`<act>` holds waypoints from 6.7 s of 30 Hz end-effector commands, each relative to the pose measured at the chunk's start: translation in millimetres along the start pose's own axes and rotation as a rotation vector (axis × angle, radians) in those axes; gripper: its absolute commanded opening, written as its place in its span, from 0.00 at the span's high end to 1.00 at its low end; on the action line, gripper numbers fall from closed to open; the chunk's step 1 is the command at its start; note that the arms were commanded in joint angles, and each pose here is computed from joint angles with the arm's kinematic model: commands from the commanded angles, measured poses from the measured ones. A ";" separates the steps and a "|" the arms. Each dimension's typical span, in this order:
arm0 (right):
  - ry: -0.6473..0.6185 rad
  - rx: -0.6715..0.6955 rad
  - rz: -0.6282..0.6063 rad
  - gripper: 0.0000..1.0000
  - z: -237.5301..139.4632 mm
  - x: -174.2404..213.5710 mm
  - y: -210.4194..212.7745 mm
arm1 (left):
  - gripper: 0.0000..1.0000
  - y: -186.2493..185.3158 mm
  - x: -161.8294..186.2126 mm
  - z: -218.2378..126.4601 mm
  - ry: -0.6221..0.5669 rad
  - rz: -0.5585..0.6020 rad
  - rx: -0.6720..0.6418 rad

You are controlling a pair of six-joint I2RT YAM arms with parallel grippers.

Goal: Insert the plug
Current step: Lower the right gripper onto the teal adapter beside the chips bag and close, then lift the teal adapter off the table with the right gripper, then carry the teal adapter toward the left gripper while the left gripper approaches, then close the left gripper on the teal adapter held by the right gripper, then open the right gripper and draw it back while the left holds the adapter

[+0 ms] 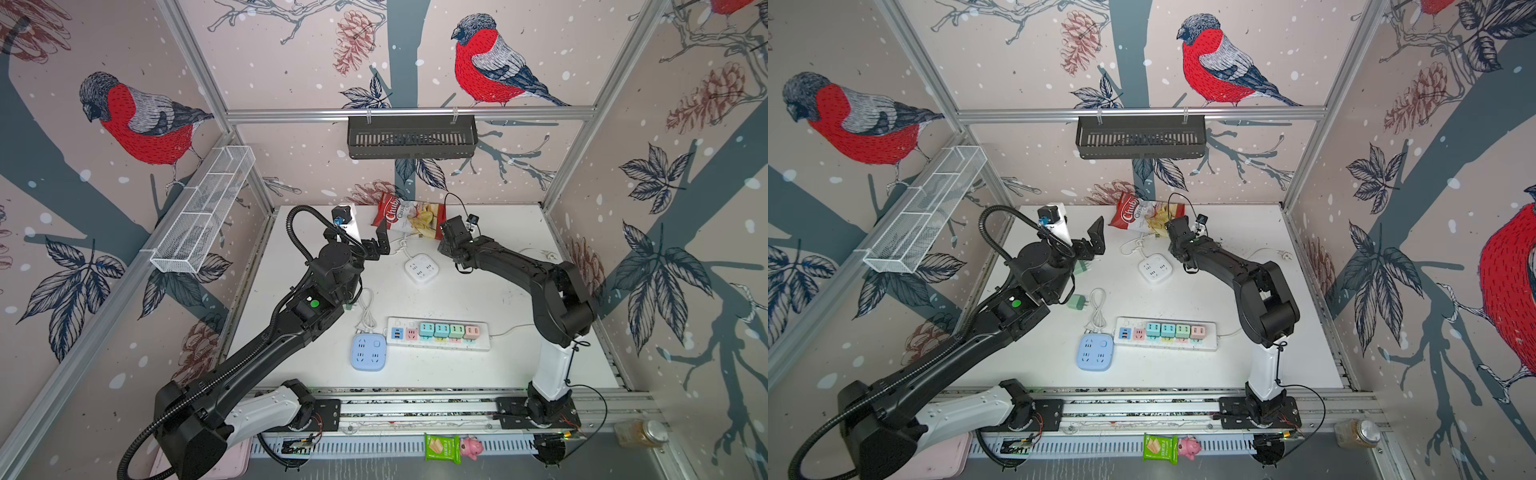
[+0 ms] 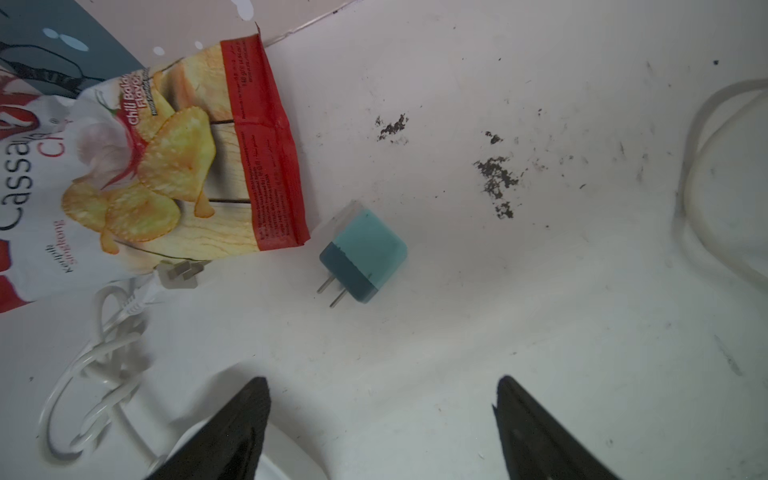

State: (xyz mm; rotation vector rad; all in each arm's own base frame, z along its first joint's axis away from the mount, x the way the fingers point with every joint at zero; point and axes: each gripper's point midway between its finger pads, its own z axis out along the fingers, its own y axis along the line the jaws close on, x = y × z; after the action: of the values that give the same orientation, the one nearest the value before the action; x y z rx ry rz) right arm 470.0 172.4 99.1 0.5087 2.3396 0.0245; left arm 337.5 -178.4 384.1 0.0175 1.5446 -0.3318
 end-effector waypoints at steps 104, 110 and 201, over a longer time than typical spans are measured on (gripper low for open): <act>-0.934 -0.925 -0.775 0.97 -268.6 97.1 -6.0 | 0.30 -158.5 83.4 -9.3 0.472 0.234 0.878; -1.052 -0.904 -0.823 0.97 -276.4 103.1 -27.0 | 0.33 -167.1 100.4 -10.5 0.537 0.253 0.915; -1.136 -0.849 -0.804 0.98 -287.1 101.8 -45.0 | 0.92 -234.4 190.9 -68.9 0.932 0.340 1.192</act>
State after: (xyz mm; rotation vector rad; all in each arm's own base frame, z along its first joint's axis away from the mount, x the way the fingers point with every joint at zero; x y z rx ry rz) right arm 202.5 206.4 222.3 -0.7498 1.1325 0.1940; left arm 216.4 -427.2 242.5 1.4727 1.9922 -1.0578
